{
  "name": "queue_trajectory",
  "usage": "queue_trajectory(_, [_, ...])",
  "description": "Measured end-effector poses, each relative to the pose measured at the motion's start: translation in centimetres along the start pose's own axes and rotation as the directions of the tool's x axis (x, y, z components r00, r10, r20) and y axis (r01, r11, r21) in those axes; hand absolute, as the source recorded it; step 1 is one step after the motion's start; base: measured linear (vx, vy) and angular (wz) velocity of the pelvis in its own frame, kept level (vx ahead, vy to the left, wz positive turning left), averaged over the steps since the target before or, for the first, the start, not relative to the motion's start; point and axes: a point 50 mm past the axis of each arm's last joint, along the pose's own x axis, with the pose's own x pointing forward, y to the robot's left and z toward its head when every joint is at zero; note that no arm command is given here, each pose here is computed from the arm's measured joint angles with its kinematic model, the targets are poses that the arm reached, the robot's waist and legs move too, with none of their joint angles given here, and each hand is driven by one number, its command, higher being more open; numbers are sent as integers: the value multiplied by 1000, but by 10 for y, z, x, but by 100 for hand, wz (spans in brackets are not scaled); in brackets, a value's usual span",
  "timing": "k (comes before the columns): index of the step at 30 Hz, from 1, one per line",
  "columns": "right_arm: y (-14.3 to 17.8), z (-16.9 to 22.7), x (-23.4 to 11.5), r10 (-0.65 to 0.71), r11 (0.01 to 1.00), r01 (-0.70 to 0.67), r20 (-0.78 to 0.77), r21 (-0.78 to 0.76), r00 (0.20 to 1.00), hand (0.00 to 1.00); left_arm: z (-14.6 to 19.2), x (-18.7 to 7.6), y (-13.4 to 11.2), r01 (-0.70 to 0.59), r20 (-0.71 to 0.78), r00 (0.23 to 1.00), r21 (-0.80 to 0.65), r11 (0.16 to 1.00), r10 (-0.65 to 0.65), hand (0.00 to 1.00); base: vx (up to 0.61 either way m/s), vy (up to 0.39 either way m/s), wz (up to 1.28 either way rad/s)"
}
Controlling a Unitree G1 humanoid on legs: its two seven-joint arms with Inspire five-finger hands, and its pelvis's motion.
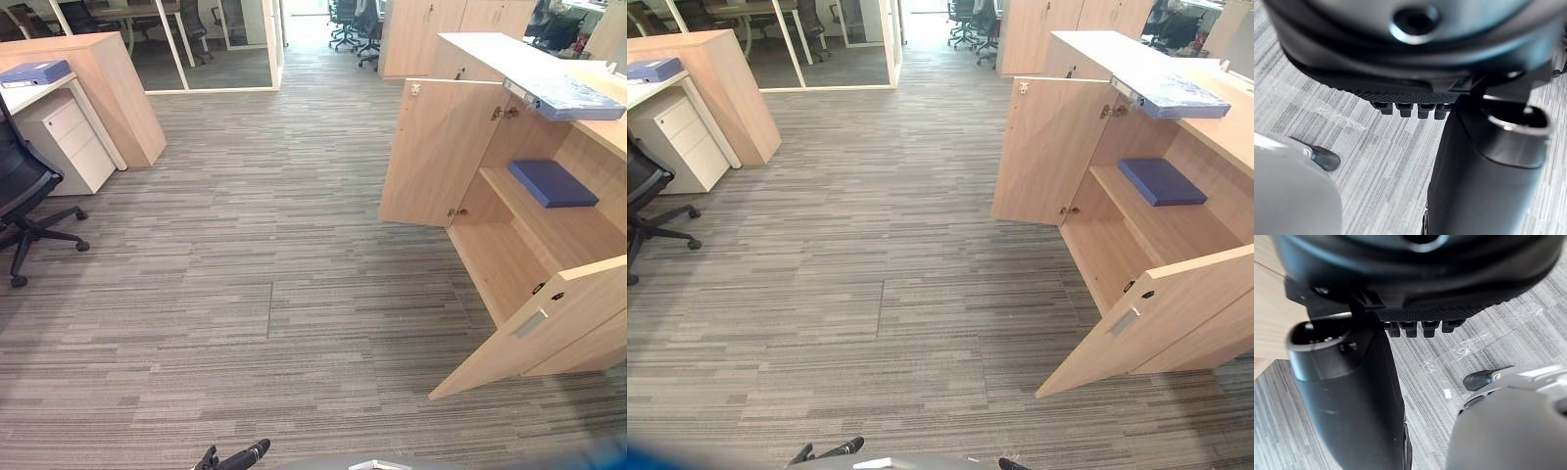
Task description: Walk over to the cabinet, pick up the folder, carry it to the office cabinet, place the folder inside the office cabinet, then close the office cabinet door
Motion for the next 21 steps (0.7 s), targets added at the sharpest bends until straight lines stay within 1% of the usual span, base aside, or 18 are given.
queue_trajectory(3, [9, 10, 2, 20, 999, -20, 26, 33, 999, 100, 5, 2, -7, 35, 18, 999, -45, 998, -34, 100, -6, 0, -2])
queue_trajectory(5, [20, 17, 3, 45, 998, -47, 42, 41, 998, 100, 7, 2, -13, 48, 26, 999, -105, 993, -45, 100, -18, -4, 0])
queue_trajectory(8, [36, 20, 2, 82, 994, -86, 54, 61, 995, 100, 8, 3, -17, 63, 33, 998, -129, 990, -60, 100, -33, -15, -2])
queue_trajectory(17, [36, 23, 2, 82, 993, -86, 61, 78, 995, 100, 7, 2, -17, 56, 32, 998, -148, 987, -52, 100, -25, -8, -5])
queue_trajectory(21, [38, 23, 2, 87, 993, -92, 62, 79, 994, 100, 5, 2, -12, 25, 28, 999, -209, 978, -20, 100, -20, -11, -7])
